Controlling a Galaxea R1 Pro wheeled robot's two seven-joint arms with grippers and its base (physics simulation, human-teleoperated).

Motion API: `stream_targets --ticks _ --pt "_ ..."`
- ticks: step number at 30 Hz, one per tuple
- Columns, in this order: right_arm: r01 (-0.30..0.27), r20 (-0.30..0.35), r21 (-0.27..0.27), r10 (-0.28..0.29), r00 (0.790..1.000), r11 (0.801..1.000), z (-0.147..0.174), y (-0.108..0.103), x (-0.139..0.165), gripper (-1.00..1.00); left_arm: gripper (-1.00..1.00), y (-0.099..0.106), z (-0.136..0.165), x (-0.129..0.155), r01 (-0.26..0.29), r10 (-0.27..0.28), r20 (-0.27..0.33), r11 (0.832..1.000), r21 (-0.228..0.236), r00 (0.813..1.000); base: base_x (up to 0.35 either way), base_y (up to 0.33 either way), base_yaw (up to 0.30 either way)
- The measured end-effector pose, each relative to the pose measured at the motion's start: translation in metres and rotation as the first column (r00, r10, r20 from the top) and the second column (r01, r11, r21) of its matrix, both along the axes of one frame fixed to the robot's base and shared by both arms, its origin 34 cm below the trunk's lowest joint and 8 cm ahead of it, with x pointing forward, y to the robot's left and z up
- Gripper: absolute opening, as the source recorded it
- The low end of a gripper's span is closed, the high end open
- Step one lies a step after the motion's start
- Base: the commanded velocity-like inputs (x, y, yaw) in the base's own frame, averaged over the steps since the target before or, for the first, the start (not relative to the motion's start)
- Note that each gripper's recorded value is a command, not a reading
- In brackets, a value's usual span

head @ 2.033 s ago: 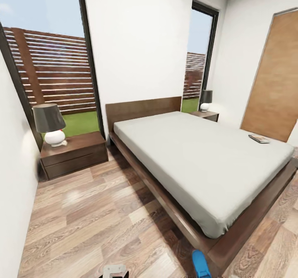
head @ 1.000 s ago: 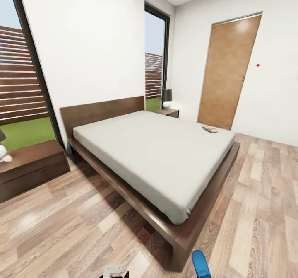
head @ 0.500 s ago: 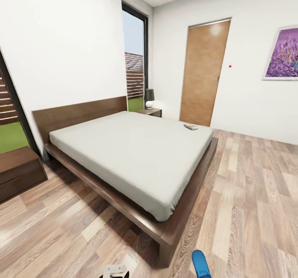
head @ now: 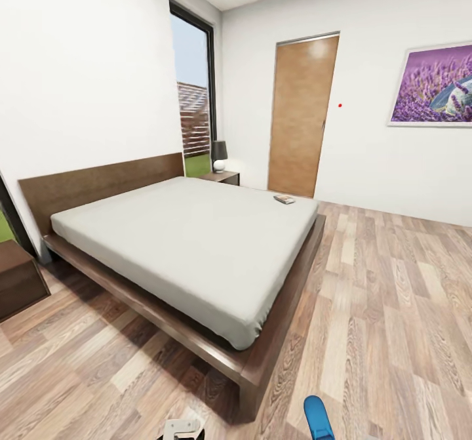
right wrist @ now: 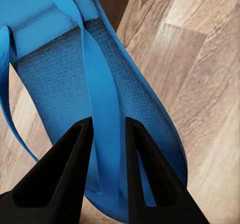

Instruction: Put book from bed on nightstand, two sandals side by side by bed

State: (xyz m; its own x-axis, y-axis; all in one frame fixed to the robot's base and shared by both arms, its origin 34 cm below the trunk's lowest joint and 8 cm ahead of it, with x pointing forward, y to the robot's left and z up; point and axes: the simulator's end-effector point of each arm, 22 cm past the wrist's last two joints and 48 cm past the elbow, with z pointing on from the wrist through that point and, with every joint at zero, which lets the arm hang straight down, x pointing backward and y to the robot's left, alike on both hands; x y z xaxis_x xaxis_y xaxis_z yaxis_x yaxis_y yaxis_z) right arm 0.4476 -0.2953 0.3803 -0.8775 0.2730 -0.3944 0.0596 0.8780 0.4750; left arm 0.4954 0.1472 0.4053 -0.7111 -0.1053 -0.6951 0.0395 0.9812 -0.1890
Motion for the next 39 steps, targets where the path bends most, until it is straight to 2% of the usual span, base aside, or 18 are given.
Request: stream_targets --ticks 21,39 --pt "0.000 0.000 0.000 0.000 1.000 1.000 0.0000 0.0000 0.0000 -1.00 1.00 -0.0001 -0.0001 -0.0001 0.000 0.000 -0.001 1.000 0.000 1.000 0.040 0.000 -0.008" --pt "0.000 0.000 0.000 0.000 1.000 1.000 0.0000 -0.0001 0.0000 -1.00 1.00 -0.0002 -0.0001 -0.0001 0.000 0.000 -0.001 1.000 0.000 1.000 0.000 0.000 -0.273"
